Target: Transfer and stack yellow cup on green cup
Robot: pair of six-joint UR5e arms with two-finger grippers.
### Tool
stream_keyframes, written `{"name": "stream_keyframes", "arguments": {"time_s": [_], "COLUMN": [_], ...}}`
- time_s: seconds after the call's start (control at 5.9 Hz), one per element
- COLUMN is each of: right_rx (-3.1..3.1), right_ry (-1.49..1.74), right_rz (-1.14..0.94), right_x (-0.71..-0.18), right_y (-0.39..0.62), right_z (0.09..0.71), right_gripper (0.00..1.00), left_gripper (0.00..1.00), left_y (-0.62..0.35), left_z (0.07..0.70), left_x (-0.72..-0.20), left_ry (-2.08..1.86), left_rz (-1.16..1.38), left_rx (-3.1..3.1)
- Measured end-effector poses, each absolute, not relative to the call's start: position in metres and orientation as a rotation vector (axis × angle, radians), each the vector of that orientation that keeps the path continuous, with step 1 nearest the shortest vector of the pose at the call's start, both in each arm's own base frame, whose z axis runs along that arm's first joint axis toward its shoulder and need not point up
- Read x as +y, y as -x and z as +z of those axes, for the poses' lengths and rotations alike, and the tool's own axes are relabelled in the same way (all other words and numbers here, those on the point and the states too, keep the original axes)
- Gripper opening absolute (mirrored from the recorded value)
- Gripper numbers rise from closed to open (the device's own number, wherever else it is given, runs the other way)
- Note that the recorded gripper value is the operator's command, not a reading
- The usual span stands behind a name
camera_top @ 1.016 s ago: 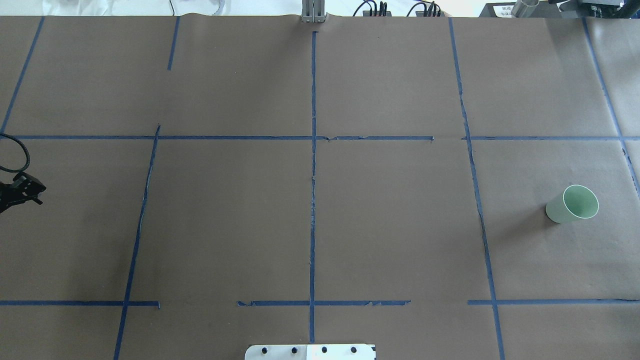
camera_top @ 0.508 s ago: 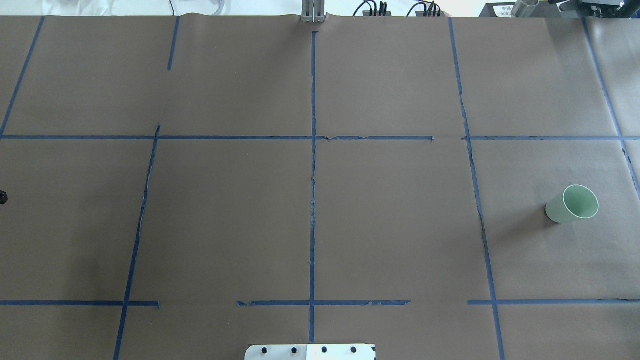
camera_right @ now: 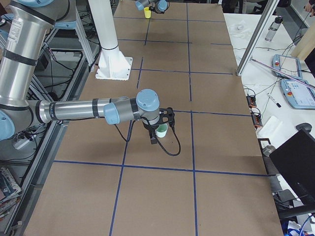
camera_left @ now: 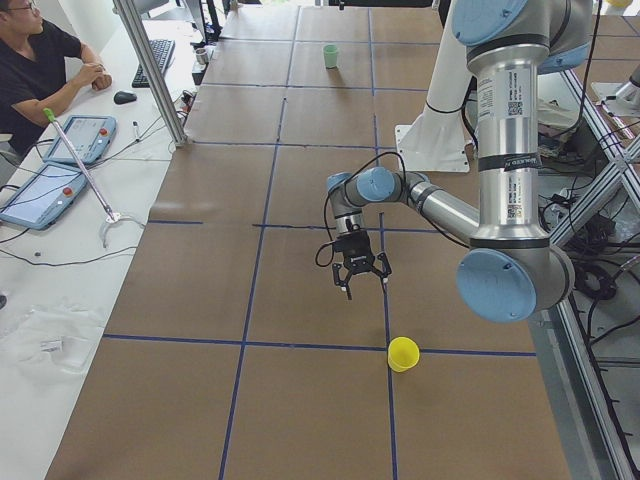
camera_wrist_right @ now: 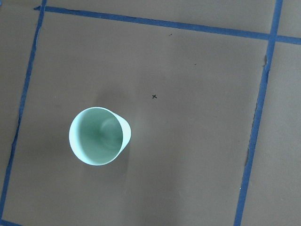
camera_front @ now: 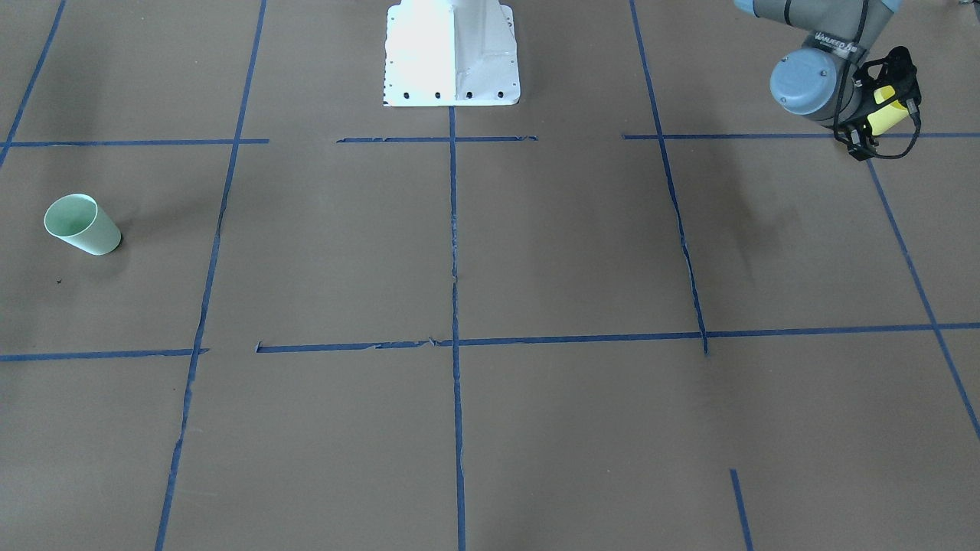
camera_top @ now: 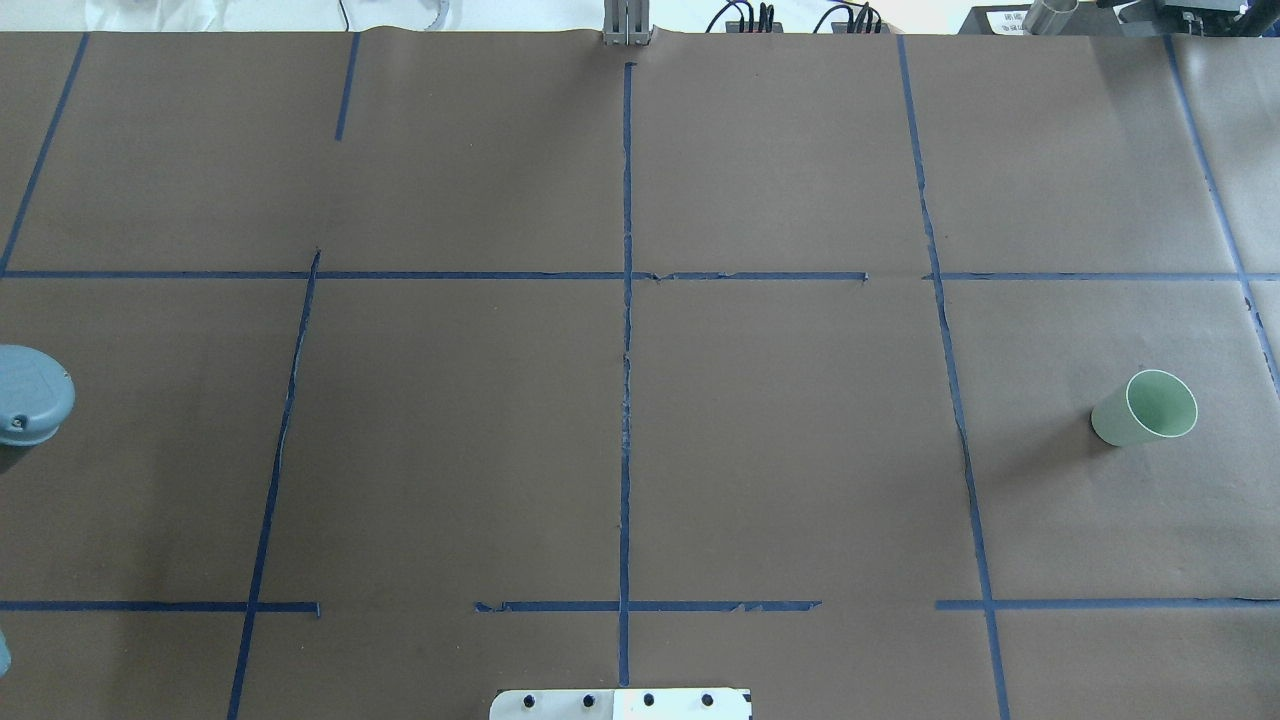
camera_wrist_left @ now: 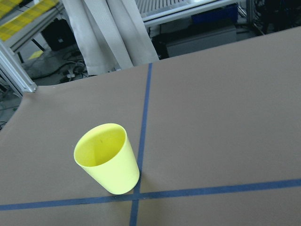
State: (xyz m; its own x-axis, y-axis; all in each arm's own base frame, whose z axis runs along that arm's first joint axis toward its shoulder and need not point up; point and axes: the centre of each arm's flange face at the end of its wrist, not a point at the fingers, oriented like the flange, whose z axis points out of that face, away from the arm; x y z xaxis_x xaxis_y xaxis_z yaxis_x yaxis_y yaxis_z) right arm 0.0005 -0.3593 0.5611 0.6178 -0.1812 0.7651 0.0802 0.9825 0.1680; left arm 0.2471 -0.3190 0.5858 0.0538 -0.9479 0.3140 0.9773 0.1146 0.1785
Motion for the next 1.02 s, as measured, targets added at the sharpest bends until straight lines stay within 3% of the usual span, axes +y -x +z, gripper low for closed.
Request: {"name": "stream_keyframes", "arguments": {"time_s": [1.02], "right_rx": [-0.894], "right_ry": [-0.111], "right_rz": [-0.148], "right_x": [-0.359], "right_y": [0.000], "right_z": [0.565], "right_gripper": [1.00], "left_gripper": [1.00], "left_y": [-0.278], "left_z": [0.668], "left_x": [-0.299], "left_ry": [-0.025], "left_rz": [-1.522], "left_rx": [-0.656]}}
